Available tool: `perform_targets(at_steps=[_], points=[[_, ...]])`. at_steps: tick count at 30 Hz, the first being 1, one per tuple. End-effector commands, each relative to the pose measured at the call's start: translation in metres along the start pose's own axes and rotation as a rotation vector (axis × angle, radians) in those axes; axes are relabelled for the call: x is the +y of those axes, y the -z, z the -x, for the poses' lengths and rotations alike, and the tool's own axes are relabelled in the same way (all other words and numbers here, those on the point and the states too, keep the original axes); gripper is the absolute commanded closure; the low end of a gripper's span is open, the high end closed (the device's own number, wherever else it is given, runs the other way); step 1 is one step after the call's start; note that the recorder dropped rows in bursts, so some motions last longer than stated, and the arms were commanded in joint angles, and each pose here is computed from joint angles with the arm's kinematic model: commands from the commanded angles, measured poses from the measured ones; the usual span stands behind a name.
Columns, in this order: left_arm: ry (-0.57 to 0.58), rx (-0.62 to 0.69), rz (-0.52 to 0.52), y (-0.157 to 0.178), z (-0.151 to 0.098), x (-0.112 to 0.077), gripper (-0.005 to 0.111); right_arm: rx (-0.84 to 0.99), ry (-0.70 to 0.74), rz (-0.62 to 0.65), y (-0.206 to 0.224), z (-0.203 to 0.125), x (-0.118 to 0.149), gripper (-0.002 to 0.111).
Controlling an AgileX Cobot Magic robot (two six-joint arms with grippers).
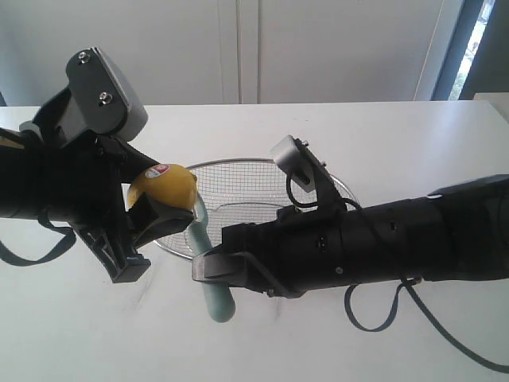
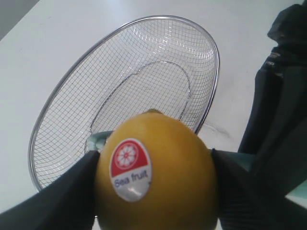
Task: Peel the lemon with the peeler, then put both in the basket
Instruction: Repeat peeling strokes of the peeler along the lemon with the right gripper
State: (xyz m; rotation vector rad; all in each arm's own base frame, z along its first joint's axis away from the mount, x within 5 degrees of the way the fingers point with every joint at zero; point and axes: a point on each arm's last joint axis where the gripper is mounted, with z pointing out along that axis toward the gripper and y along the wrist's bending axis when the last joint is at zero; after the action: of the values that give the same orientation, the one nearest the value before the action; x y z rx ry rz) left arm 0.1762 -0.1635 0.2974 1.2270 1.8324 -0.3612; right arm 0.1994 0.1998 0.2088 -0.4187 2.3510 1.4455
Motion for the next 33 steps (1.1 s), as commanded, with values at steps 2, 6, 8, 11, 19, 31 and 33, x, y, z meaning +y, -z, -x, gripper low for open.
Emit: perform_targets(at_steps=[2, 6, 8, 11, 19, 31, 33], points=[[0.017, -0.006, -0.012, 0.001, 0.000, -0.003, 0.107, -0.023, 0.021, 0.021, 0.006, 0.004, 0.007, 0.108], [0.017, -0.006, -0.012, 0.001, 0.000, -0.003, 0.107, -0.057, 0.028, 0.001, 0.011, 0.007, 0.012, 0.108], [0.017, -0.006, -0.012, 0.001, 0.000, -0.003, 0.107, -0.073, 0.022, -0.023, 0.015, 0.008, 0.013, 0.108], [0.017, -0.006, -0.012, 0.001, 0.000, -0.003, 0.107, -0.080, 0.034, -0.042, 0.019, 0.008, 0.016, 0.108], [0.017, -0.006, -0.012, 0.001, 0.000, -0.003, 0.107, -0.128, 0.078, -0.004, 0.036, 0.009, 0.036, 0.108], [0.017, -0.006, -0.012, 0.001, 0.000, -0.003, 0.107, -0.174, 0.229, 0.020, 0.075, -0.002, 0.074, 0.108], [0.017, -0.005, -0.013, 0.001, 0.000, -0.003, 0.107, -0.178, 0.259, -0.006, 0.082, -0.006, 0.077, 0.108]])
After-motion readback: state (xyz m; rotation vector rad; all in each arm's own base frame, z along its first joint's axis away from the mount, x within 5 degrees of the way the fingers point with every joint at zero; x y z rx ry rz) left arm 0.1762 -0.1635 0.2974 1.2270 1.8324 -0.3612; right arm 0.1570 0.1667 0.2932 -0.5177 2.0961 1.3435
